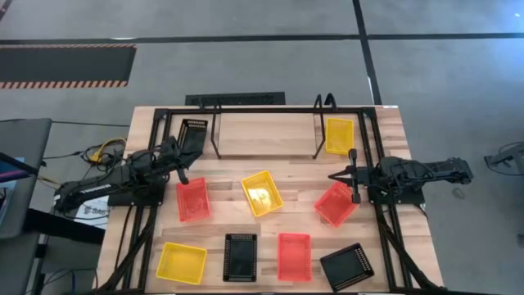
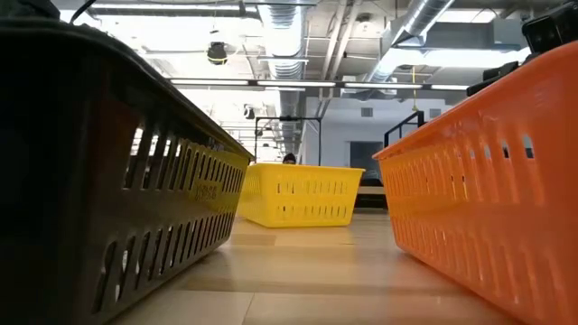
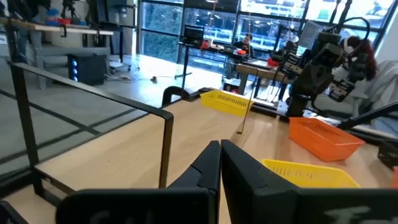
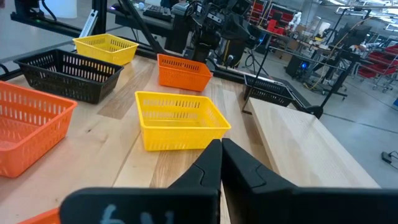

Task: Stack baskets on shelf by color
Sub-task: Put the top right yellow basket on the shelf

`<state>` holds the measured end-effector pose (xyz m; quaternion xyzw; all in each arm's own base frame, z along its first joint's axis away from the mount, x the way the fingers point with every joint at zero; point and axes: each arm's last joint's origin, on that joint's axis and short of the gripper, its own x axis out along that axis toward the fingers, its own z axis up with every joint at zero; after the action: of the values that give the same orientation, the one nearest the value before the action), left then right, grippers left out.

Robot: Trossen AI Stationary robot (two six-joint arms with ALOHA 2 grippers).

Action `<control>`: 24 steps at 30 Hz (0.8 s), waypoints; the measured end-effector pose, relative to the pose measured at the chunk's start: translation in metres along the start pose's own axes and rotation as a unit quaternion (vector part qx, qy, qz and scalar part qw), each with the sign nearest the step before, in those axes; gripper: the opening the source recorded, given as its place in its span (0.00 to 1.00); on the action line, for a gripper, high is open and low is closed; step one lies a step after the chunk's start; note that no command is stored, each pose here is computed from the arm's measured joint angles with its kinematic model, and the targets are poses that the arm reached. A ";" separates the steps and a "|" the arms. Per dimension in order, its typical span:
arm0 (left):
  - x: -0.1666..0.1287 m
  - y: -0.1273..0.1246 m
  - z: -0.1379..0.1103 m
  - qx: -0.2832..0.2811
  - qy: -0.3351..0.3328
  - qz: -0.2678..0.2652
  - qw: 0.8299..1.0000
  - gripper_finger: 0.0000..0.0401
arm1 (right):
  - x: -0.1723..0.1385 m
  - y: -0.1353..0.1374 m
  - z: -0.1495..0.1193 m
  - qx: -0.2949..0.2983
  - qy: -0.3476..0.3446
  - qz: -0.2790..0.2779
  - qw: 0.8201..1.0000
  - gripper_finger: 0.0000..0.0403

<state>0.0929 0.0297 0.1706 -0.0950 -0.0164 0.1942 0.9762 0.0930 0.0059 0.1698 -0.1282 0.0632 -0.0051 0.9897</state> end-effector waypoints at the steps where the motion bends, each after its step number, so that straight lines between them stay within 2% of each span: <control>1: 0.000 0.000 0.000 -0.010 0.000 -0.001 1.000 0.00 | 0.000 0.000 0.000 0.000 0.000 0.000 1.000 0.07; 14: 0.000 0.000 0.000 -0.146 -0.002 -0.001 0.989 0.00 | 0.000 0.000 0.000 0.000 0.000 0.000 1.000 0.07; 24: 0.000 0.000 0.002 -0.201 -0.012 -0.004 0.980 0.00 | 0.000 -0.002 0.008 0.006 -0.050 -0.013 0.999 0.07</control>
<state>0.0928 0.0297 0.1730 -0.2866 -0.0676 0.1838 0.9378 0.0942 0.0060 0.1782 -0.1227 0.0119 -0.0122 0.9923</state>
